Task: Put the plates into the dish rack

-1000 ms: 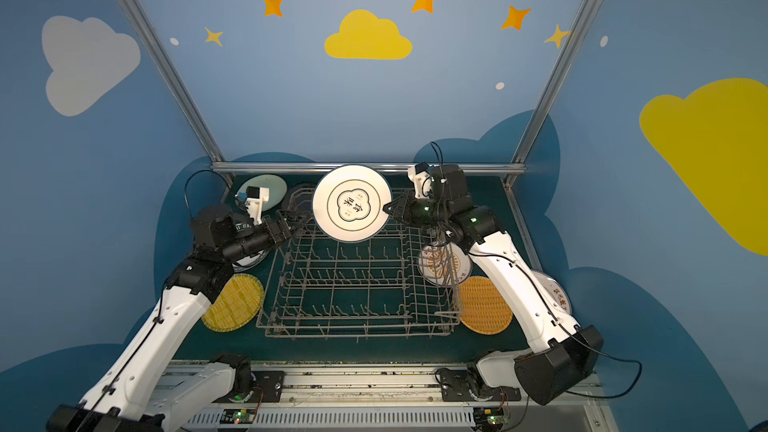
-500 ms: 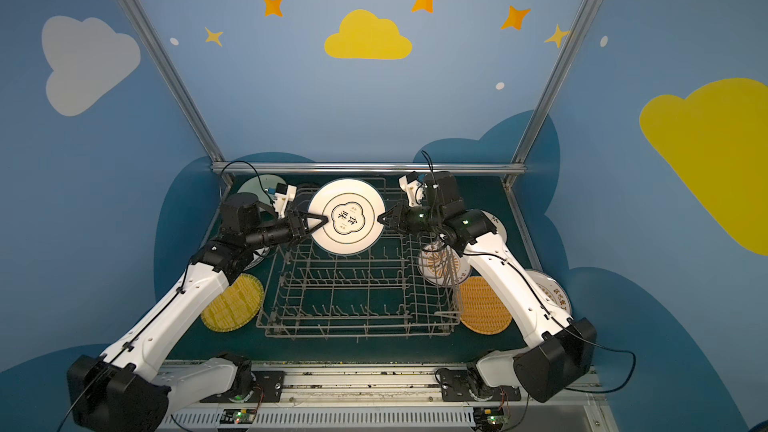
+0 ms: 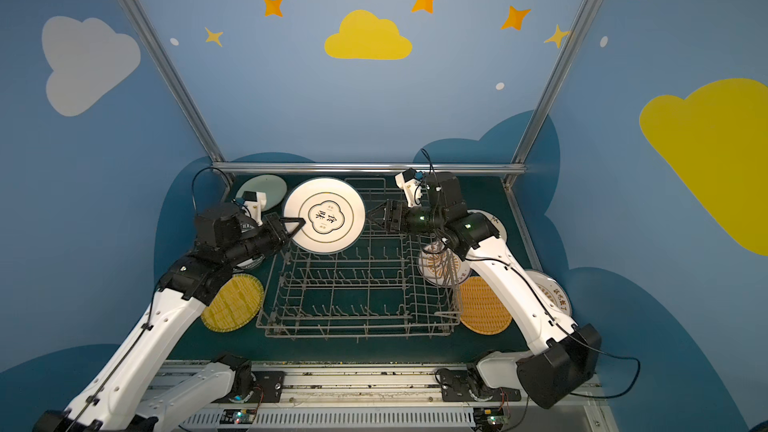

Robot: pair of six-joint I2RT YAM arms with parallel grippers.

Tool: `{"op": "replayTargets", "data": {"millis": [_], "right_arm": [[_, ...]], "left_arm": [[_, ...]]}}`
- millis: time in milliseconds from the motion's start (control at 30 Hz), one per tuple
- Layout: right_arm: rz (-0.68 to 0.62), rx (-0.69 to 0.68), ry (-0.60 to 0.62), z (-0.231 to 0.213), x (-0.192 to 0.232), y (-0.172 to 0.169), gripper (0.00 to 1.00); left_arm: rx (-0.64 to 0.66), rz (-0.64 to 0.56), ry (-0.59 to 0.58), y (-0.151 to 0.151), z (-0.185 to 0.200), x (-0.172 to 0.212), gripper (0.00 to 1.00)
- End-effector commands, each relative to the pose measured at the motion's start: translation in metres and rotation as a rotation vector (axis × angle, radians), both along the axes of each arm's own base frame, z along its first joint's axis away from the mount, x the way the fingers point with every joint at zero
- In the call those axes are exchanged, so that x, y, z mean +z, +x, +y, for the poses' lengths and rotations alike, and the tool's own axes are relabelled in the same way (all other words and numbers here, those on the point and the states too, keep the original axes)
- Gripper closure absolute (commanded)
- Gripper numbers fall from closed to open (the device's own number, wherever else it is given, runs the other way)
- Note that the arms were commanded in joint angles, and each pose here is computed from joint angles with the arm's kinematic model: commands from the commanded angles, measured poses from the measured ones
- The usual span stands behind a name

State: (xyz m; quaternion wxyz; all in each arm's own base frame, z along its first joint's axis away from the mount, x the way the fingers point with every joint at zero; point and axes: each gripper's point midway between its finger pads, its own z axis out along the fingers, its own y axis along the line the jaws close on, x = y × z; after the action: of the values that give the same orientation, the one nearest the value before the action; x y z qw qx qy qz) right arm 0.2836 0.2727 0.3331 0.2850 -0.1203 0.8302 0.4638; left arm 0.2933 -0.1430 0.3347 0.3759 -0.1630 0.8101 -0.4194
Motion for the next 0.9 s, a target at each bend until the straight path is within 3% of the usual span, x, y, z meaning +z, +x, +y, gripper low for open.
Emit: {"op": "replayTargets", "data": {"millis": [0,167,433,867], "right_arm": [[-0.146,-0.061,-0.043,-0.022,0.016,-0.006,0.15],[-0.193,-0.073,-0.089,-0.038,0.016,-0.022,0.13],[-0.195,-0.074,-0.102,-0.052,0.008,-0.044,0.13],[-0.231,-0.115,-0.173,-0.08,0.005,-0.067,0.13]], "left_arm": [[0.109,0.002,0.307,-0.019,0.046,0.001,0.96],[0.14,0.081,0.53,-0.031,0.075,-0.002,0.96],[0.183,0.145,0.721,-0.025,0.098,0.0,0.96],[0.221,0.144,0.995,0.026,0.111,0.013,0.96]]}}
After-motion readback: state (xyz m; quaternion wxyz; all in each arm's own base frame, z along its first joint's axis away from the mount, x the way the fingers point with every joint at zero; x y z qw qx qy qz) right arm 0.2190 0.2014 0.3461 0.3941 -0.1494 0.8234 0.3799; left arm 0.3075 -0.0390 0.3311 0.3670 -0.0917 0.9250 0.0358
